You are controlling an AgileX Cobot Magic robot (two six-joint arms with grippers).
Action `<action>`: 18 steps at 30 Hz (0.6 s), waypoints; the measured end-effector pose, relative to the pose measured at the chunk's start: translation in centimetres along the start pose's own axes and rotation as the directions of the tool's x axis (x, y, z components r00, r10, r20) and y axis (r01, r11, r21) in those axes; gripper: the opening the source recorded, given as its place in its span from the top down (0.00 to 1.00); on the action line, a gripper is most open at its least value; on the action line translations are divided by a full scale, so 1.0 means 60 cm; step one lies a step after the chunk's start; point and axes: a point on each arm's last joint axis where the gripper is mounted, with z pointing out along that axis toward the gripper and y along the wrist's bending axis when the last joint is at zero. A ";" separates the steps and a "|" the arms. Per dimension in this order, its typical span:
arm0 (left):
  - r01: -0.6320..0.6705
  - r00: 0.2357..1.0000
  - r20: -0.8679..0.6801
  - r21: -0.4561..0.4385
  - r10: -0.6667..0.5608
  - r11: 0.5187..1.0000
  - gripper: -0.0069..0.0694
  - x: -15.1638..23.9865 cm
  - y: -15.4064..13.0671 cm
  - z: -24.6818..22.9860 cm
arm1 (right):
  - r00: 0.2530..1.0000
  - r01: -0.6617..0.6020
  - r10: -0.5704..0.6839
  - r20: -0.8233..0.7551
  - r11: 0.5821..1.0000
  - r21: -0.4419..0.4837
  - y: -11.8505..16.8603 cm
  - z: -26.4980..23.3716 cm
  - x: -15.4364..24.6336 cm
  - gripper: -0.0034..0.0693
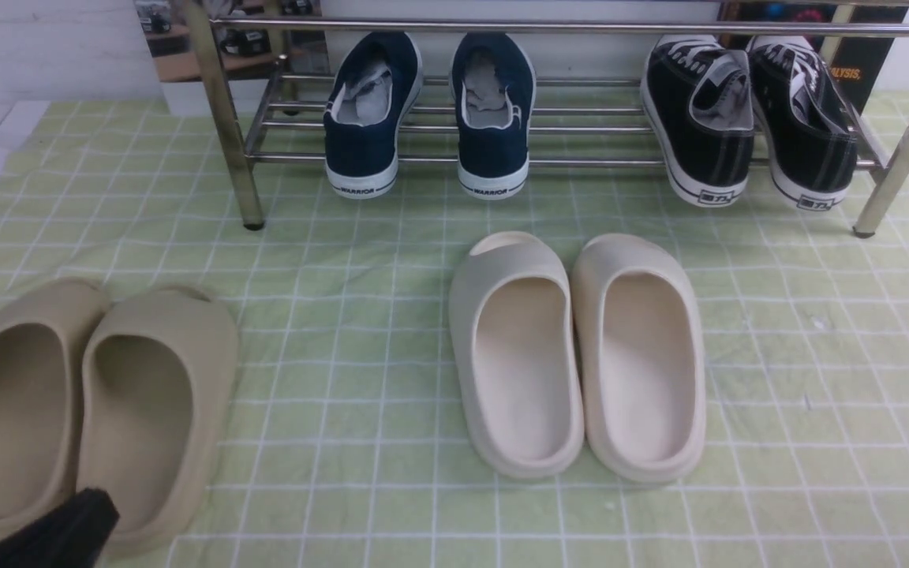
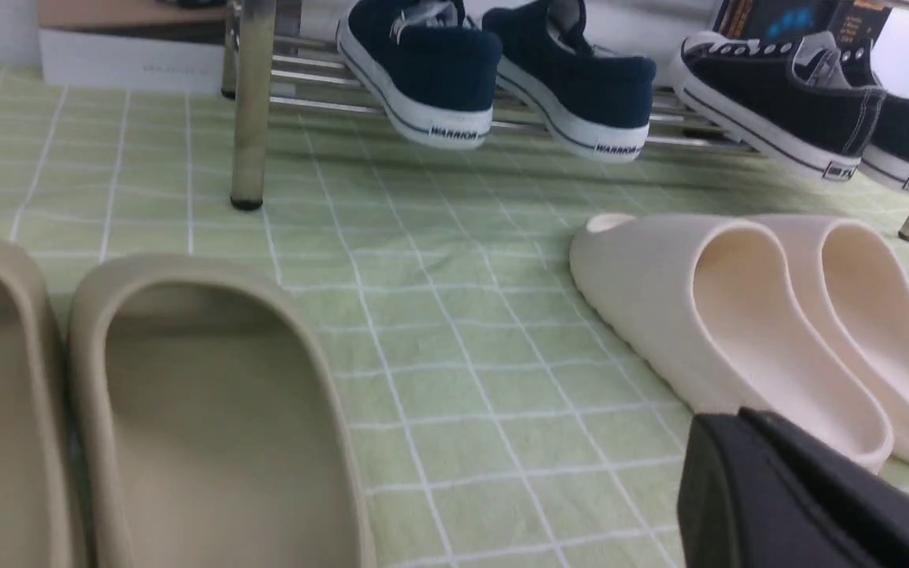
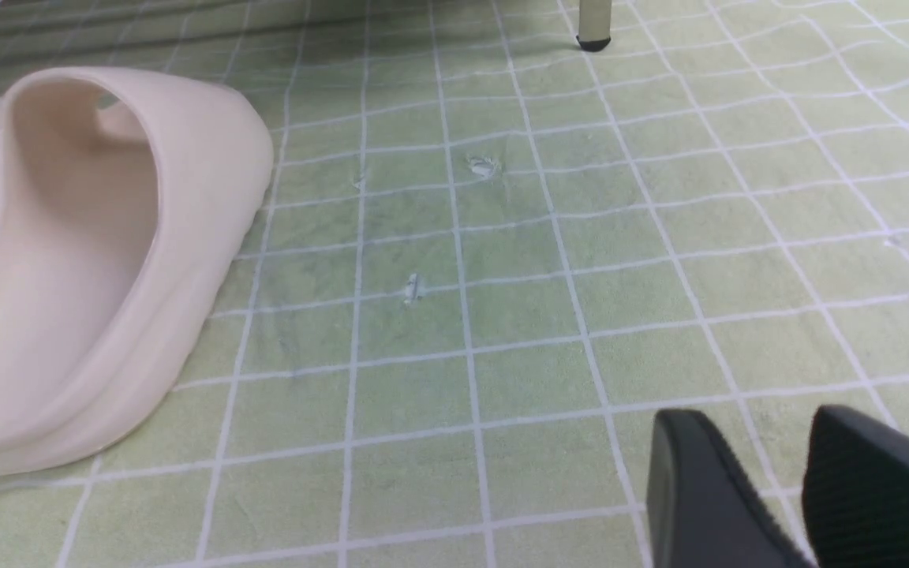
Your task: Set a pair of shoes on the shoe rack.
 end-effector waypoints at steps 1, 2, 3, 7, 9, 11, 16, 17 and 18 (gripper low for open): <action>0.002 1.000 -0.003 -0.001 -0.002 1.000 0.93 0.006 0.001 0.000 | 1.000 0.000 0.000 0.000 1.000 0.000 0.000 0.000 0.000 0.62; 0.002 1.000 0.003 -0.002 -0.002 1.000 0.93 0.010 0.003 0.000 | 1.000 0.000 0.000 0.000 1.000 0.000 0.000 0.000 0.000 0.62; -0.004 1.000 0.021 -0.009 0.004 1.000 0.93 0.010 0.004 0.000 | 1.000 0.000 0.000 0.000 1.000 0.000 0.000 0.000 0.000 0.62; -0.055 0.995 0.073 -0.109 0.063 0.993 0.93 0.004 0.013 -0.003 | 1.000 0.000 0.000 0.000 1.000 0.000 0.000 0.000 0.000 0.62; -0.043 0.995 0.078 -0.195 0.059 0.980 0.93 0.003 0.022 -0.005 | 1.000 0.000 0.000 0.000 1.000 0.000 0.000 0.000 0.000 0.62; -0.028 0.996 0.071 -0.237 0.046 0.971 0.93 0.005 0.026 -0.005 | 1.000 0.000 0.000 0.000 1.000 0.000 0.000 0.000 0.000 0.62; 0.002 0.993 -0.109 -0.310 -0.038 0.951 0.93 0.035 0.036 -0.008 | 1.000 0.000 0.000 0.000 1.000 0.000 0.000 0.000 0.000 0.62; -0.006 0.988 -0.148 -0.309 -0.042 0.951 0.93 0.042 0.037 -0.009 | 1.000 0.000 0.000 0.000 1.000 0.000 0.000 0.000 0.000 0.62; -0.013 0.987 -0.154 -0.308 -0.036 0.951 0.93 0.042 0.037 -0.009 | 1.000 0.000 0.000 0.000 1.000 0.000 0.000 0.000 0.000 0.62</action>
